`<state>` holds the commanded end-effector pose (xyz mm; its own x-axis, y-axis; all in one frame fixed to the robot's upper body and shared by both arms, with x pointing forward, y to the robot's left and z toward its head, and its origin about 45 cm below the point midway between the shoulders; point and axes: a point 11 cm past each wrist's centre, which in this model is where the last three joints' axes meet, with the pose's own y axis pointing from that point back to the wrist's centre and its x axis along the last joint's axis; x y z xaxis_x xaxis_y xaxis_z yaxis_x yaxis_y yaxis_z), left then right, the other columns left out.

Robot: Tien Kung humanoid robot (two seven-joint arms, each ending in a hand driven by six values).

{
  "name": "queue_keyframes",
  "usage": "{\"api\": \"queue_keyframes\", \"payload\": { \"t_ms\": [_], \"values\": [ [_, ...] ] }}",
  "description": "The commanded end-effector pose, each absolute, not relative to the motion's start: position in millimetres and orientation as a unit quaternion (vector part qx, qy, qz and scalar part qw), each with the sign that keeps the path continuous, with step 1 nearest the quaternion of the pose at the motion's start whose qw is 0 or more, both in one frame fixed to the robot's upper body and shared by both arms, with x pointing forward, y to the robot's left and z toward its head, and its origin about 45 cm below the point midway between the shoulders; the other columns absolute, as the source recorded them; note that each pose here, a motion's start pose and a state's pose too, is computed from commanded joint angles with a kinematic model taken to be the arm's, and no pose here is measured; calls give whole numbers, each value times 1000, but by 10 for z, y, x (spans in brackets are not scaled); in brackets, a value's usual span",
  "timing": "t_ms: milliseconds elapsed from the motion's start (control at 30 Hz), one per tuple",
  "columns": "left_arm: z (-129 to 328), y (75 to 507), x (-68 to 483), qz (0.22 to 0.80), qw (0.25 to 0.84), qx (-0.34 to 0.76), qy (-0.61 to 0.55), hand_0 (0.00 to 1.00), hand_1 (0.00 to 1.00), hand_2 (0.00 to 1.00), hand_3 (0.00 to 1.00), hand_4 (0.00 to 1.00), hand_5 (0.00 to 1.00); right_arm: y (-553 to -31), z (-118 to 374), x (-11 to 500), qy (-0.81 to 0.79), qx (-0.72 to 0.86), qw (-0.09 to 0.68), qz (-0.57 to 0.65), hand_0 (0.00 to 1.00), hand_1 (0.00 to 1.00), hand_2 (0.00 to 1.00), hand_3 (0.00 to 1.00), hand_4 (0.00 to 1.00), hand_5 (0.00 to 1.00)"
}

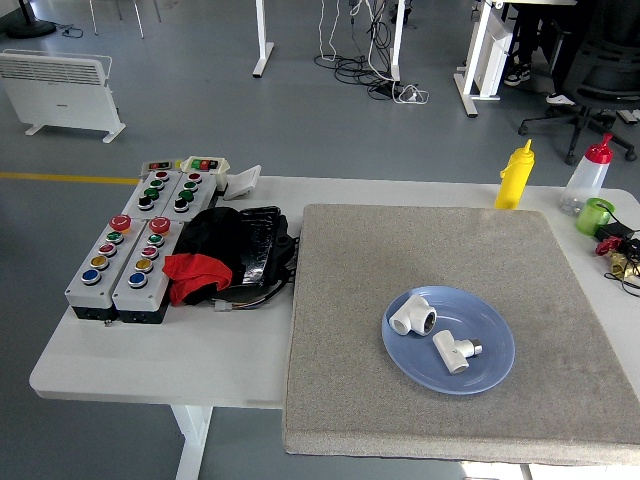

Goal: Pick pipe place plate twice

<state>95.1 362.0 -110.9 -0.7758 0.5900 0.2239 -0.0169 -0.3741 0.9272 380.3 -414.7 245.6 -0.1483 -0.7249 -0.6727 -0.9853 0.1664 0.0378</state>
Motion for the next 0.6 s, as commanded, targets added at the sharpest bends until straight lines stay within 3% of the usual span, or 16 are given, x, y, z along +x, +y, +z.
{"api": "queue_keyframes", "payload": {
  "t_ms": [600],
  "values": [
    [-1110, 3624, 945, 782, 193, 273, 526, 625, 630, 646, 703, 486, 998, -4150, 2395, 3789, 720, -590, 262, 253, 802, 770, 820, 813, 610, 402]
  ]
}}
